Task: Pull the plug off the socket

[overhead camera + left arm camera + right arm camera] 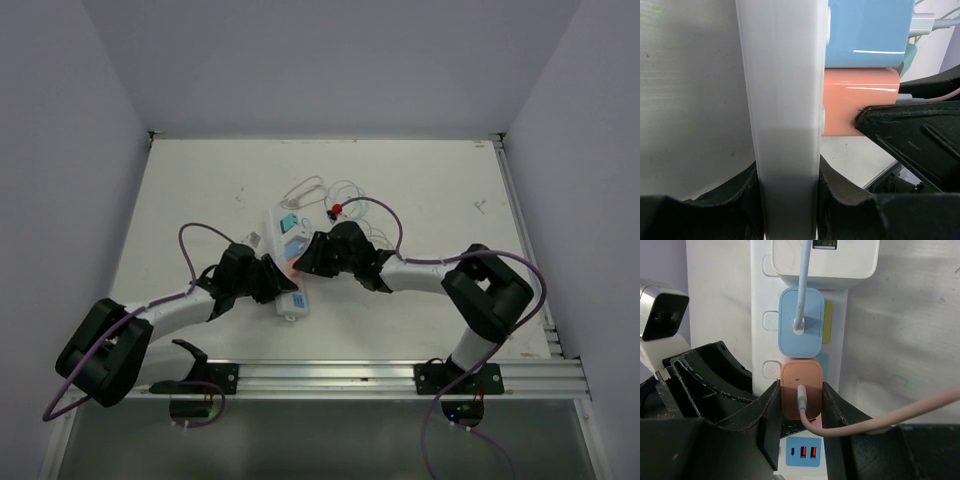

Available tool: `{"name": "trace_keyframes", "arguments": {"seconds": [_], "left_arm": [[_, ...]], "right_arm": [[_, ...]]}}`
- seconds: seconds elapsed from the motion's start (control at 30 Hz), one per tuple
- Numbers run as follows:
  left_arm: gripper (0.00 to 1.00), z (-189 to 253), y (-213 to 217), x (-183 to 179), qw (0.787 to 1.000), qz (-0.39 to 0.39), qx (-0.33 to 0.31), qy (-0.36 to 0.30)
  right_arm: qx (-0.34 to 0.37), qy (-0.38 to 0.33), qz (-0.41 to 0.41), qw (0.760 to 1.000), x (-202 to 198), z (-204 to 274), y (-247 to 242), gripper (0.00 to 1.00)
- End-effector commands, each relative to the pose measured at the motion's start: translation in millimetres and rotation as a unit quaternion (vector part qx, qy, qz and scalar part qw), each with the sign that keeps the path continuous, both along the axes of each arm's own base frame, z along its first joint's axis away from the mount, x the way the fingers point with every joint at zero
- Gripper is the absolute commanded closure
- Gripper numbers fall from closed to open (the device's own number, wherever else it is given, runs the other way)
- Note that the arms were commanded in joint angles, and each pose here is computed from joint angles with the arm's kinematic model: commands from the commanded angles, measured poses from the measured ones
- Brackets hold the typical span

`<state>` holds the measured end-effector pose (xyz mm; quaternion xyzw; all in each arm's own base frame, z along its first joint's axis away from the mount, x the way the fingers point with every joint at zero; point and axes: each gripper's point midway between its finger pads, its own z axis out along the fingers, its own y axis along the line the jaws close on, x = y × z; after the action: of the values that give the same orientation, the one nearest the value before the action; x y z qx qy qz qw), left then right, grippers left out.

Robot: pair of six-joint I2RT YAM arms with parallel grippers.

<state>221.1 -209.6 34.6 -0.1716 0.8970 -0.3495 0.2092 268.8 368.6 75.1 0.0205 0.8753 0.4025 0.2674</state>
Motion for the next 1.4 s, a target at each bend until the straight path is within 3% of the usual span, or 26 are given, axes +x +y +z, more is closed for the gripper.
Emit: {"name": "trace_keyframes", "arguments": {"seconds": [0.0,0.47,0.83,1.03,1.1,1.2,1.37], "left_arm": [[1.00,-21.3,30.2,1.7,0.996,0.065,0.053,0.016],[1.00,-31.4,47.4,-3.8,0.991,0.078,0.103,0.033],[1.00,-24.7,36.8,-1.9,0.995,0.057,0.082,0.025],[1.00,-14.4,26.4,5.6,0.997,0.043,0.060,0.005],[1.00,-12.2,24.8,6.5,0.998,0.041,0.056,0.003],[1.00,-9.7,22.7,6.7,0.998,0.036,0.051,0.001],[1.00,-8.6,21.3,6.6,0.998,0.034,0.048,0.000]], "right_arm": [[0.025,-0.036,-0.018,0.999,7.6,35.0,-6.1,1.00],[0.015,-0.053,-0.040,0.998,12.8,59.9,-24.1,1.00],[-0.028,-0.014,-0.126,0.991,40.9,19.3,-121.8,1.00],[-0.035,0.001,-0.135,0.990,47.7,4.9,-142.4,1.00],[-0.032,0.013,-0.127,0.991,47.1,-2.0,-141.8,0.96],[-0.032,0.020,-0.129,0.991,48.4,-7.2,-146.6,0.76],[-0.063,0.018,-0.137,0.988,46.4,-9.9,-161.5,0.53]]}}
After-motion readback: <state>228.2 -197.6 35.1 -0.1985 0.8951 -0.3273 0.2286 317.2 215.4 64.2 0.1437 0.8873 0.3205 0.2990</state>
